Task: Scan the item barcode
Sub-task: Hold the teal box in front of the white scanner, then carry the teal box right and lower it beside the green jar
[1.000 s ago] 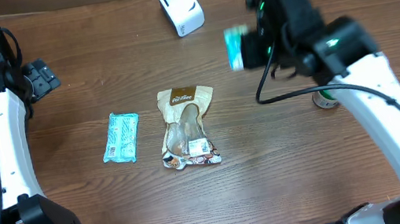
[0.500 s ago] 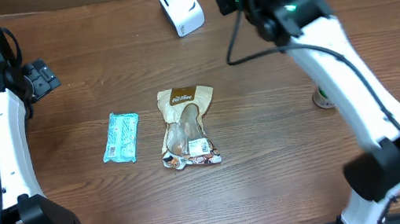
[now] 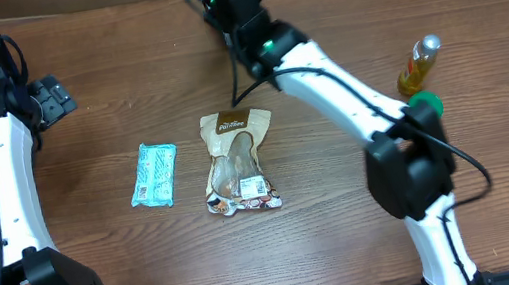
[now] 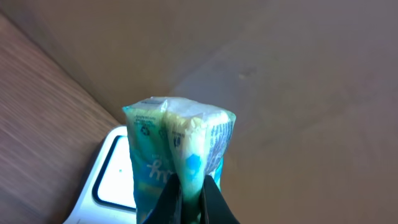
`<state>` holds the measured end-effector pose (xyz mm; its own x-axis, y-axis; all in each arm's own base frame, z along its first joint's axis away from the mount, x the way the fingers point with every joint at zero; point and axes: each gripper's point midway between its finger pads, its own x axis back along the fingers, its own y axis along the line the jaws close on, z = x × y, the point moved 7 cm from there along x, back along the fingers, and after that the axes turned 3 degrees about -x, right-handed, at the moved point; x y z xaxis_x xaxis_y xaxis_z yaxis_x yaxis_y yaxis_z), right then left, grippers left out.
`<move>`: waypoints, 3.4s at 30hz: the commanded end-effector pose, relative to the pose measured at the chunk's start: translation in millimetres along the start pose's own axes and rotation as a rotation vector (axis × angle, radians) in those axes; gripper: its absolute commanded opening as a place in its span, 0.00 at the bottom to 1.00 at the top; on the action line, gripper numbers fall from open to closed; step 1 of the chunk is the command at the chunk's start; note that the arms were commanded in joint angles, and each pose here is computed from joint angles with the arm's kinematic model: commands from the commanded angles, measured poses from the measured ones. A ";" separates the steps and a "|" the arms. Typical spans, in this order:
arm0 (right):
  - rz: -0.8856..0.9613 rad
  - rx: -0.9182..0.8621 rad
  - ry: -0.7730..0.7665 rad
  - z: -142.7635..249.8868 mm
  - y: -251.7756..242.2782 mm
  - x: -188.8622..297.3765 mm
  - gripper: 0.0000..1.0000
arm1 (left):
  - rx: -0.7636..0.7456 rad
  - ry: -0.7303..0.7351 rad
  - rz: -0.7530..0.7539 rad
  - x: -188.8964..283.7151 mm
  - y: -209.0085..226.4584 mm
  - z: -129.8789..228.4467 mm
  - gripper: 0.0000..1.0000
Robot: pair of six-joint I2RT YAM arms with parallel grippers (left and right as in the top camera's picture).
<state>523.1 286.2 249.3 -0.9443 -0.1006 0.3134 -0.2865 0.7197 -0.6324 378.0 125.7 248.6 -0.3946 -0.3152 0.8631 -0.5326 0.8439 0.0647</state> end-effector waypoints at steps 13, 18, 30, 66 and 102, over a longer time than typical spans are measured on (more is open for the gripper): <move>0.159 0.302 0.017 40.2 36.1 -52.9 0.04 | -0.008 -0.031 -0.004 7.9 0.3 -5.9 1.00; 0.156 0.302 0.030 46.0 35.1 -56.0 0.04 | -0.008 -0.031 -0.004 7.9 0.3 -5.9 1.00; 0.140 0.308 0.061 63.3 32.3 -62.4 0.04 | -0.008 -0.031 -0.004 7.9 0.3 -5.9 1.00; 0.149 -0.370 0.220 -5.6 -106.1 121.3 0.04 | -0.008 -0.031 -0.004 7.9 0.3 -5.9 1.00; -0.152 -0.848 1.204 246.6 -65.2 153.9 0.04 | -0.008 -0.031 -0.004 7.9 0.3 -5.9 1.00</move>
<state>355.9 56.1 166.2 -0.0850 0.1031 0.9910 0.1972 0.9767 -0.0847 378.1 125.7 248.6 -0.3953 -0.3154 0.8627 -0.5326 0.8439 0.0644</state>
